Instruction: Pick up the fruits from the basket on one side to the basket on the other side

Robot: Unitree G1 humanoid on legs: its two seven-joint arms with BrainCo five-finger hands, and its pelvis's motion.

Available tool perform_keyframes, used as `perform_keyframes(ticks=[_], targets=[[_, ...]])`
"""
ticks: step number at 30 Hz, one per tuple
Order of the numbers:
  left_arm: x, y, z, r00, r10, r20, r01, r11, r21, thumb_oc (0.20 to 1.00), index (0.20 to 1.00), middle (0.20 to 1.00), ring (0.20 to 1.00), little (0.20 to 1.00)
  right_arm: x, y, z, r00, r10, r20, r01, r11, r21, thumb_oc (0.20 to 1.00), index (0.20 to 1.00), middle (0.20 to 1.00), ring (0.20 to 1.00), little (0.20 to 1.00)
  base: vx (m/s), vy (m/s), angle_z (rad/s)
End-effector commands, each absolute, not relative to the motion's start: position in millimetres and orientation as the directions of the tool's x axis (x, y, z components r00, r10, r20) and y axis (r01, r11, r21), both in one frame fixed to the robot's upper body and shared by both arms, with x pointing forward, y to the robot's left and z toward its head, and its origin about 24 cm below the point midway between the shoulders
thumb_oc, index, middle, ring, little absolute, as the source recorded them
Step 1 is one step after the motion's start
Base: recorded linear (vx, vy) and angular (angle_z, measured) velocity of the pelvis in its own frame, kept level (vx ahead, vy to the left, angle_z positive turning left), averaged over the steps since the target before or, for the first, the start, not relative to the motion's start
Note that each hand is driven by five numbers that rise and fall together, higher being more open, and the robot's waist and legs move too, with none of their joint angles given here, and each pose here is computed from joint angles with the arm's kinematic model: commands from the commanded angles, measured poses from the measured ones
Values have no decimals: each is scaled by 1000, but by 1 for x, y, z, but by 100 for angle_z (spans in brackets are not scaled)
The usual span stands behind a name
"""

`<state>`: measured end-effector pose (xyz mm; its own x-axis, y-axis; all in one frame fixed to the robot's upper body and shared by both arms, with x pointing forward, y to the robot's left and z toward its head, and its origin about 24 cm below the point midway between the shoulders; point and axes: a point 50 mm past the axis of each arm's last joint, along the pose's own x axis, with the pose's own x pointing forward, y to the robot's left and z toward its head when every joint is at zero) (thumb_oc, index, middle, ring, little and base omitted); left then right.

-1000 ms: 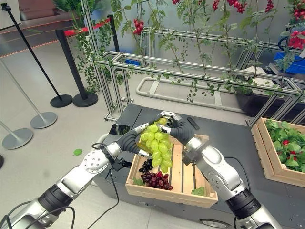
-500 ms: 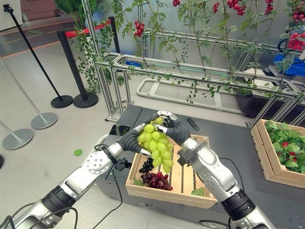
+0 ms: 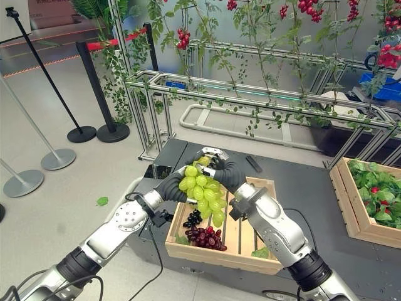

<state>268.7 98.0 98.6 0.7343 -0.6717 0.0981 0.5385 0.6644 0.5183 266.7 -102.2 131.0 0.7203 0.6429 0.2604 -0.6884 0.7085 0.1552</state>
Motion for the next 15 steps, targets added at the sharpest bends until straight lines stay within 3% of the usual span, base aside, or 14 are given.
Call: perform_keyframes(ticks=[1,15], targets=[[281,93,116,731,-654,196,512,715,476,200,200,200,200,200,247,-71,181,528,675,516,-824,554,118,200,200,200,200,200,0,0,0],[276,110,113,761,-619,193,488,743,458,200,200,200,200,200,247,-67,181,525,669,526,-827,546,132,200,200,200,200,200,0,0,0]])
